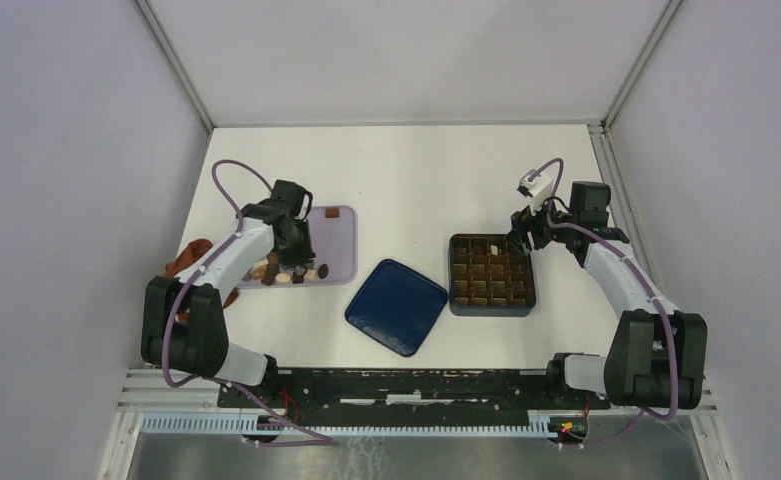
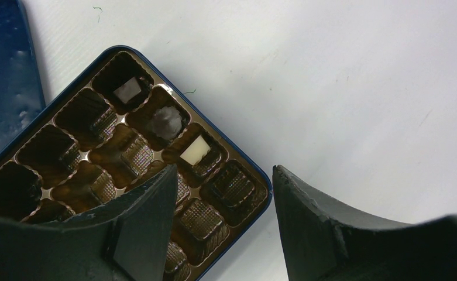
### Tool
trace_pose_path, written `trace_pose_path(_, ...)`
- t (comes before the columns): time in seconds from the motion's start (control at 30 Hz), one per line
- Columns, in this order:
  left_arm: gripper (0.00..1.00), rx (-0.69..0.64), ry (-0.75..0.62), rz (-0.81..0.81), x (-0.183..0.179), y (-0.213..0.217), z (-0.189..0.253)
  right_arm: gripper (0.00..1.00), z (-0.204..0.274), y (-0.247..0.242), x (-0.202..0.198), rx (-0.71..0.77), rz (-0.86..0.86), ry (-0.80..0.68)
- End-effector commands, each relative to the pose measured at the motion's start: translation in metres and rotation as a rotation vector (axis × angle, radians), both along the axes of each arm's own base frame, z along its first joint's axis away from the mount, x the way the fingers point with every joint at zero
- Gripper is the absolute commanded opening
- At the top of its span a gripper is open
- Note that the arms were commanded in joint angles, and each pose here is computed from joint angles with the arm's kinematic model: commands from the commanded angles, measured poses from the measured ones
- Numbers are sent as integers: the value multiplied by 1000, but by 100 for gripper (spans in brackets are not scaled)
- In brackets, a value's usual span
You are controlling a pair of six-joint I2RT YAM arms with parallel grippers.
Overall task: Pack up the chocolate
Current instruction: Pick up the fake chocolate from the plate, then place the fake chocolate in the packing box.
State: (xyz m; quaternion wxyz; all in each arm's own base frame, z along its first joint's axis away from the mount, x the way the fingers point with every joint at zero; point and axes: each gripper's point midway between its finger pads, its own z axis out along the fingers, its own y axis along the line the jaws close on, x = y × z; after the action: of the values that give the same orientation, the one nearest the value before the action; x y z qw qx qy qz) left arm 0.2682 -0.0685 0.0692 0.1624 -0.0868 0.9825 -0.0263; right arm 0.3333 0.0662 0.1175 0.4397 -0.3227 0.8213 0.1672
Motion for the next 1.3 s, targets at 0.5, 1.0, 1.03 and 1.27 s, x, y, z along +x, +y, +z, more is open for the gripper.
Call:
trace_pose_path(0.5, 6, -409, -291, -224, 2, -74, 72, 66, 24, 5, 8, 7, 35, -76)
trace_pose_path(1.0, 5, -772, -513, -560, -38, -253, 151, 70, 45, -60, 35, -12, -390, -135)
trace_pose_path(1.03, 5, -776, -514, -577, -39, -265, 152, 70, 46, -64, 36, -12, -417, -137)
trace_pose_path(1.27, 6, -753, -485, -668, -39, -334, 141, 72, 54, -89, 41, -35, -580, -150)
